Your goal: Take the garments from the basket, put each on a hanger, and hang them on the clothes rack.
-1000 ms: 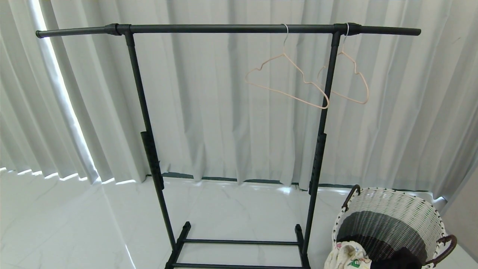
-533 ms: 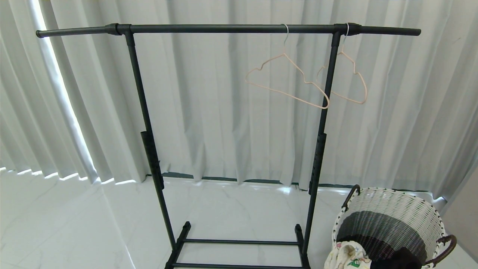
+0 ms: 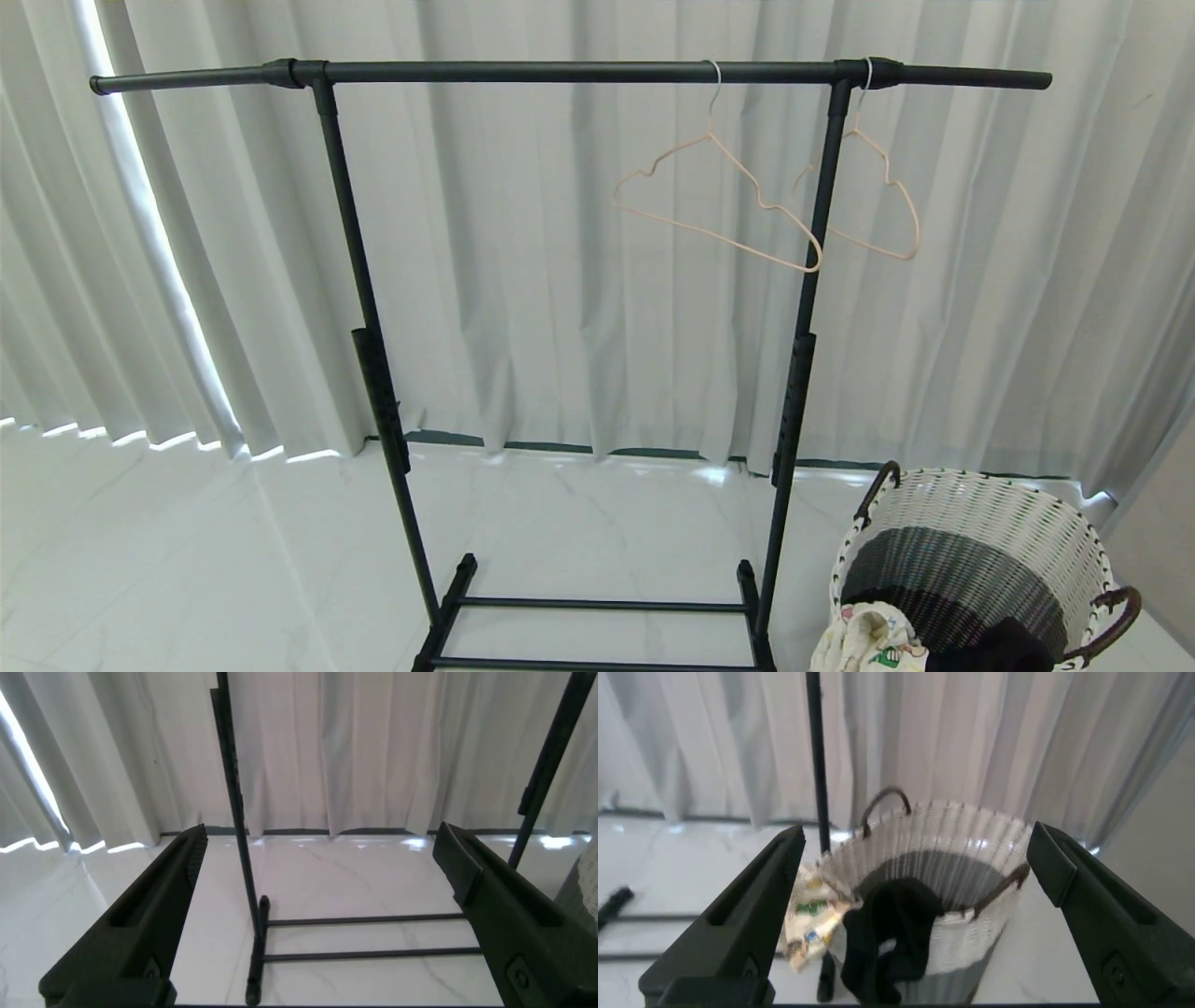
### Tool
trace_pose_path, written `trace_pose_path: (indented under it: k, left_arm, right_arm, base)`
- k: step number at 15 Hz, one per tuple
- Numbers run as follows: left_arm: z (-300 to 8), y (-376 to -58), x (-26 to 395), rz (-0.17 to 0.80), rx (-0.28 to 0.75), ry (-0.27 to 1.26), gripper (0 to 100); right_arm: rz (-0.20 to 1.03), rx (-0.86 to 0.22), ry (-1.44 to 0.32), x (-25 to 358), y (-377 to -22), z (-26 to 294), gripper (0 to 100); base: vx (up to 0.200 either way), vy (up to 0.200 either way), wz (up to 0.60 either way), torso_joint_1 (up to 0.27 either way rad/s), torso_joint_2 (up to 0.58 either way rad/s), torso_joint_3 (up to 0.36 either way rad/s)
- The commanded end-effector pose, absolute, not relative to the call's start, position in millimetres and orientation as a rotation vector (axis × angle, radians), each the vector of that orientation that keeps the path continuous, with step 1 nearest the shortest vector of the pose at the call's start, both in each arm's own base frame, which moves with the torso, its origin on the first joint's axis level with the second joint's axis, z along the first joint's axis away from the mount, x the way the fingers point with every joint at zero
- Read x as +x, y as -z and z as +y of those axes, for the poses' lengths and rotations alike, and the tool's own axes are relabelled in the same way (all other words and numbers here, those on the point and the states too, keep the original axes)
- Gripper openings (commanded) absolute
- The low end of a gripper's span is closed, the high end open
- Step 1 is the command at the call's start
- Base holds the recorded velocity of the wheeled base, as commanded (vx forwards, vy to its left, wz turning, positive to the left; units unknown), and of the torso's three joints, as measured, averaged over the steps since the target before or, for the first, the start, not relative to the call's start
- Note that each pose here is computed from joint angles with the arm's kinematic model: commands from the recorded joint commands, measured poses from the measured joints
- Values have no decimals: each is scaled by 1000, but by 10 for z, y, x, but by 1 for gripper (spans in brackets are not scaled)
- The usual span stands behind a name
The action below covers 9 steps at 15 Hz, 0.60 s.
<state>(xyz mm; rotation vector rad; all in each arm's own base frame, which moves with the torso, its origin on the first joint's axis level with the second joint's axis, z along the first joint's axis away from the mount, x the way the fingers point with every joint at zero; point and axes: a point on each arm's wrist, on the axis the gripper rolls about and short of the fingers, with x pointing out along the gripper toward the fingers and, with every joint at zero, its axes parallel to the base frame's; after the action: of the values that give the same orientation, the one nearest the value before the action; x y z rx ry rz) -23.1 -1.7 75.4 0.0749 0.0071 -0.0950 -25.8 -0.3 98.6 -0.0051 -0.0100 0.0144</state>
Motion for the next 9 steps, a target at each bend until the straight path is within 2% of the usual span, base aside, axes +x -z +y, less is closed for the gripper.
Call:
trace_pose_path:
  k: [1, 2, 3, 5, 7, 9]
  left_arm:
    - [-17, -754, -231, 7, 75, 95, 100]
    - [-17, -754, -230, 9, 76, 96, 100]
    - [-17, -754, -230, 9, 76, 96, 100]
    - [-17, -754, -230, 9, 76, 96, 100]
    - [-17, -754, -230, 8, 81, 96, 100]
    - [-17, -754, -230, 8, 81, 96, 100]
  right_arm:
    - [297, -80, -65, 190, -1610, 10, 100]
    - [360, -129, -67, 288, -1635, 14, 100]
    - [533, -306, -112, 664, -1684, 31, 100]
    - [727, -480, -207, 1011, -1521, 46, 100]
    - [918, -547, -291, 1288, -1281, 55, 100]
    - [1044, -565, -333, 1437, -1090, 38, 100]
  base:
    - [0, 0, 0, 0, 0, 0]
    - [0, 0, 0, 0, 0, 0]
    - [0, 0, 0, 0, 0, 0]
    - [0, 0, 0, 0, 0, 0]
    - [0, 0, 0, 0, 0, 0]
    - [0, 0, 0, 0, 0, 0]
